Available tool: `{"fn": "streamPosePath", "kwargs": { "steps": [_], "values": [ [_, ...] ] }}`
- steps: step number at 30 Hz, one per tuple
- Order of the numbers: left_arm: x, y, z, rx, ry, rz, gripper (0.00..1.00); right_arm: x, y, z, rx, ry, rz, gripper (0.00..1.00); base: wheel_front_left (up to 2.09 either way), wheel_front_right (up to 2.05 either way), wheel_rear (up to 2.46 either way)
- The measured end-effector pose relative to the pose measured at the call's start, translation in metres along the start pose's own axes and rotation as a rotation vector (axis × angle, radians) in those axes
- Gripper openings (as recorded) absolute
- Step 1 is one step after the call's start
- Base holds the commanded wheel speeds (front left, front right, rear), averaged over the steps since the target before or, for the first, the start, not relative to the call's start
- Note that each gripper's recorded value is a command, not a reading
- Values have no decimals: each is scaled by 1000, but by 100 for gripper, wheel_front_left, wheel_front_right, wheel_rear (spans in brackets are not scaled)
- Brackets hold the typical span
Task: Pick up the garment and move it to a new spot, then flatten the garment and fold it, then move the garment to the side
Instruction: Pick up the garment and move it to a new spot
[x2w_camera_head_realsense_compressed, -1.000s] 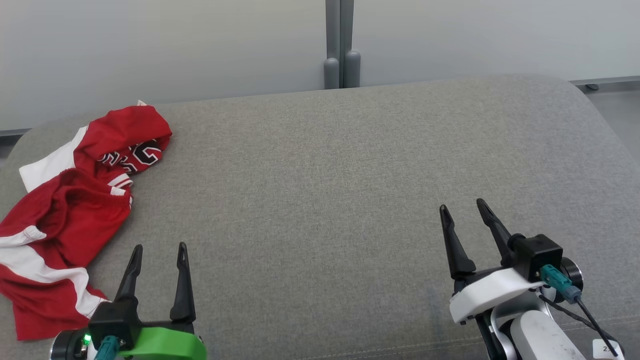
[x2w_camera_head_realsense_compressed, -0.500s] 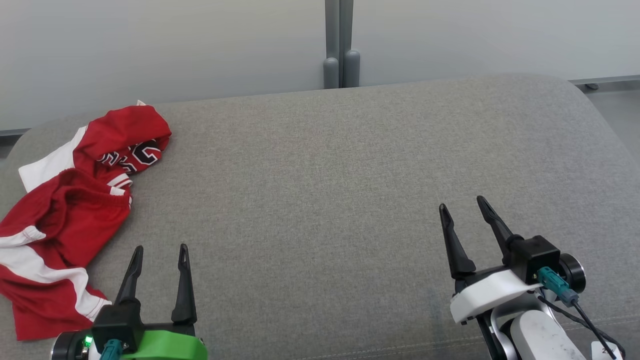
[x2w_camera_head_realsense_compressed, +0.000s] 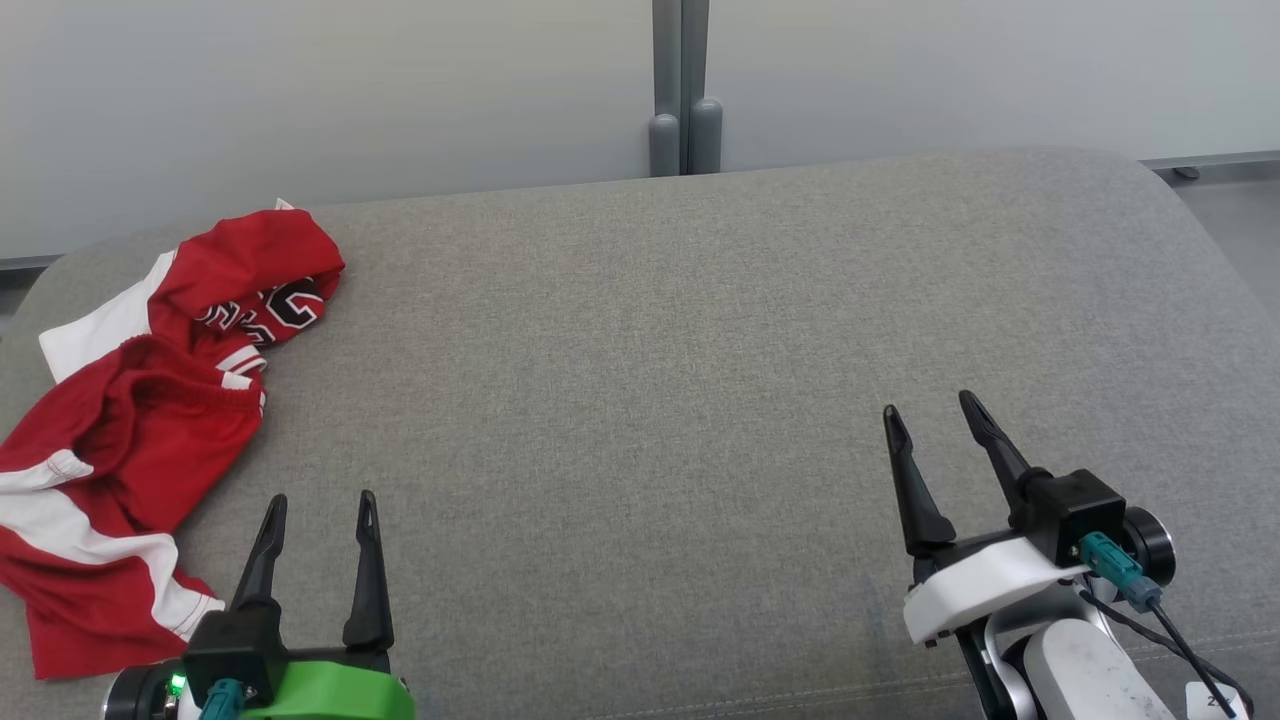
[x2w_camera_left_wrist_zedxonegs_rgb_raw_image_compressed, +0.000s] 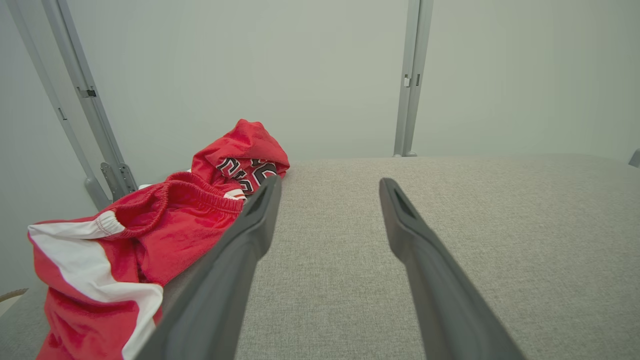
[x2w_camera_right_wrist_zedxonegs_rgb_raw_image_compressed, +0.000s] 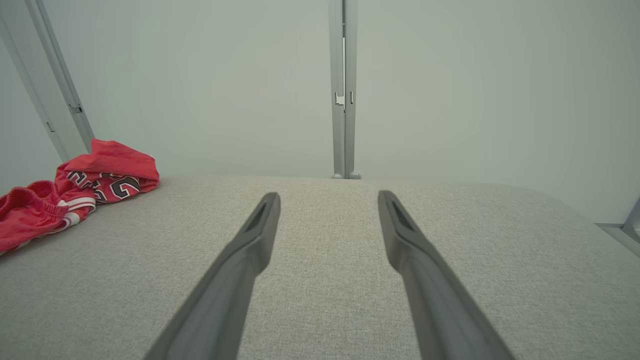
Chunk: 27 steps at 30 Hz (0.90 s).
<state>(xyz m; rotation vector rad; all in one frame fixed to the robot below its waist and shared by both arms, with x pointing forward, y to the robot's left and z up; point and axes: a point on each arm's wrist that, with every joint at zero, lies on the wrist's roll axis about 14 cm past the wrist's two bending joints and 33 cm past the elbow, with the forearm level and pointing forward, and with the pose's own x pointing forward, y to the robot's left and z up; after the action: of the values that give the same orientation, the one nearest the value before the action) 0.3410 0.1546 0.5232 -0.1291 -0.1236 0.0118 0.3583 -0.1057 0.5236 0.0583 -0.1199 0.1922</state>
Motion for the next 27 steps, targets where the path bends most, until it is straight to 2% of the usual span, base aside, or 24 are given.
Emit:
{"fn": "streamPosePath", "kwargs": {
  "steps": [16,27],
  "values": [
    [-3,2,-2,1,7,7,100,3,-1,1,3,-4,-1,100,0,0,0],
    [-15,27,4,4,-8,90,100,15,26,-1,16,0,92,100,0,0,0]
  ]
}}
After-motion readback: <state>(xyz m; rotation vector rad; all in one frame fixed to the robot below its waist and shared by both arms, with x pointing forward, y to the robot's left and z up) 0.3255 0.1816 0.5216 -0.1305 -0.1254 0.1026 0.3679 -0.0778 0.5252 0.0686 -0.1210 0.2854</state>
